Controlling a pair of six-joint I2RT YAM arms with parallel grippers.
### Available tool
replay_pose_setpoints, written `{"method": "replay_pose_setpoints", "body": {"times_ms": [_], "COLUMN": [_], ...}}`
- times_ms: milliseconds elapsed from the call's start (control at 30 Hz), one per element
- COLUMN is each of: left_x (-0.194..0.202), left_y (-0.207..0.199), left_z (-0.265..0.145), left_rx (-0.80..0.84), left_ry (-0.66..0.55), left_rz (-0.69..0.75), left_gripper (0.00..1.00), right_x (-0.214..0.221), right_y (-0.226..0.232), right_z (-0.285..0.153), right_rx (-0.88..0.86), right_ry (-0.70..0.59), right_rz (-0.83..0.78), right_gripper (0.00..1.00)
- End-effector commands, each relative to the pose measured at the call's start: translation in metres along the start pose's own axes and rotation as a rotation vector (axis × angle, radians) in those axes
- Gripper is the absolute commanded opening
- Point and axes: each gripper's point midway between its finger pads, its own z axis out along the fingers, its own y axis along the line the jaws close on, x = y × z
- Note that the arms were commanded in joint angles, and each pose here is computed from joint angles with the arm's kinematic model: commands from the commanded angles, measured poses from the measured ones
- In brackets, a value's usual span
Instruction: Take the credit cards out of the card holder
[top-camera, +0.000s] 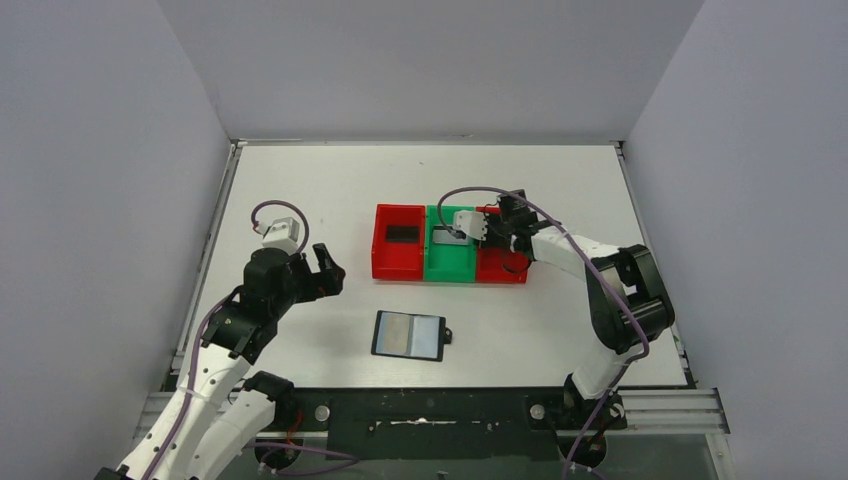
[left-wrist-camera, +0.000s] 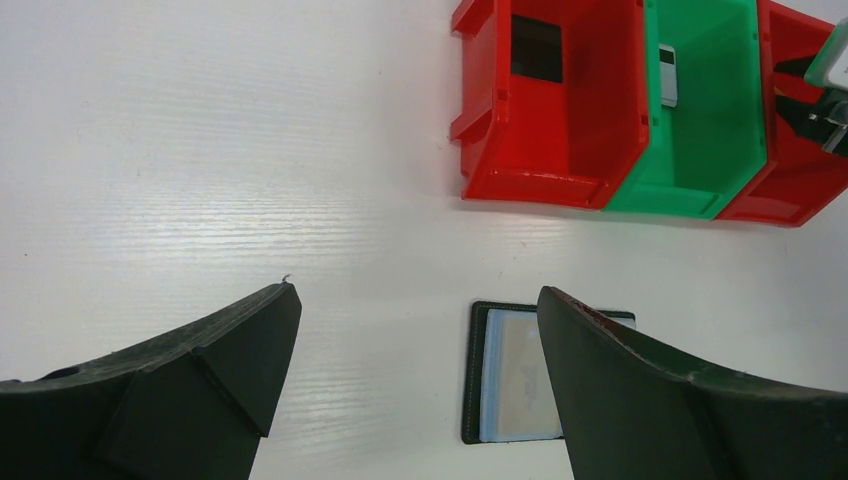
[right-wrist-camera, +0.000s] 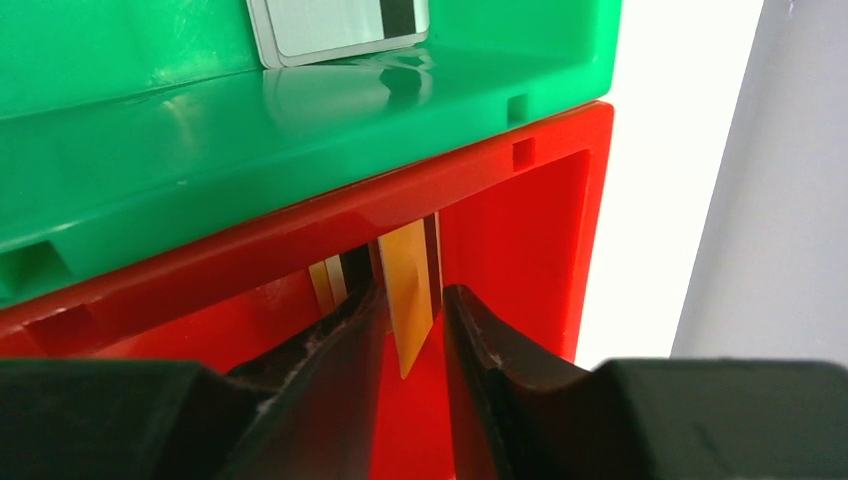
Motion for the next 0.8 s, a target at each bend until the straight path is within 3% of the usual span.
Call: {"method": "replay_pose_setpoints", "body": {"times_ms": [0, 300, 433, 500, 567, 633, 700, 767], "left_x": [-0.018, -0.017, -0.017, -0.017, -0.017, -0.018, -0.018, -0.018], "left_y": [-0.010, -0.011, -0.011, -0.011, -0.012, -0.012, -0.011, -0.011], "left_z": [0.000, 0.001, 0.001, 0.001, 0.001, 0.001, 0.001, 0.001], "left_rx": [0.045, 0.049, 0.050, 0.051, 0.052, 0.054, 0.050, 0.052], "left_ry": [-0.060, -0.056, -0.057, -0.055, -0.054, -0.057, -0.058, -0.059], "left_rz": [0.006, 0.006, 0.005, 0.006, 0.006, 0.005, 0.004, 0.004], "left_gripper": [0.91, 0.91, 0.91, 0.91, 0.91, 0.91, 0.91, 0.91], "right_x": [-0.017, -0.017, -0.034, -0.044, -0.050, -0.054, -0.050, -0.048], "right_y": [-0.029, -0.039, -0.053, -0.060, -0.064, -0.069, -0.057, -0.038], "right_z": [-0.025, -0.034, -0.056, -0.070, -0.081, -0.086, -0.084, -0.080], "right_rx": [0.096, 0.135, 0.205, 0.246, 0.279, 0.292, 0.240, 0.174], "right_ry": [-0.063, -0.068, -0.153, -0.215, -0.254, -0.264, -0.193, -0.117], "right_rz": [0.034, 0.072, 0.156, 0.225, 0.399, 0.675, 0.981, 1.190], "right_gripper": [0.31, 0.32, 0.33, 0.39, 0.43, 0.41, 0.38, 0.34]}}
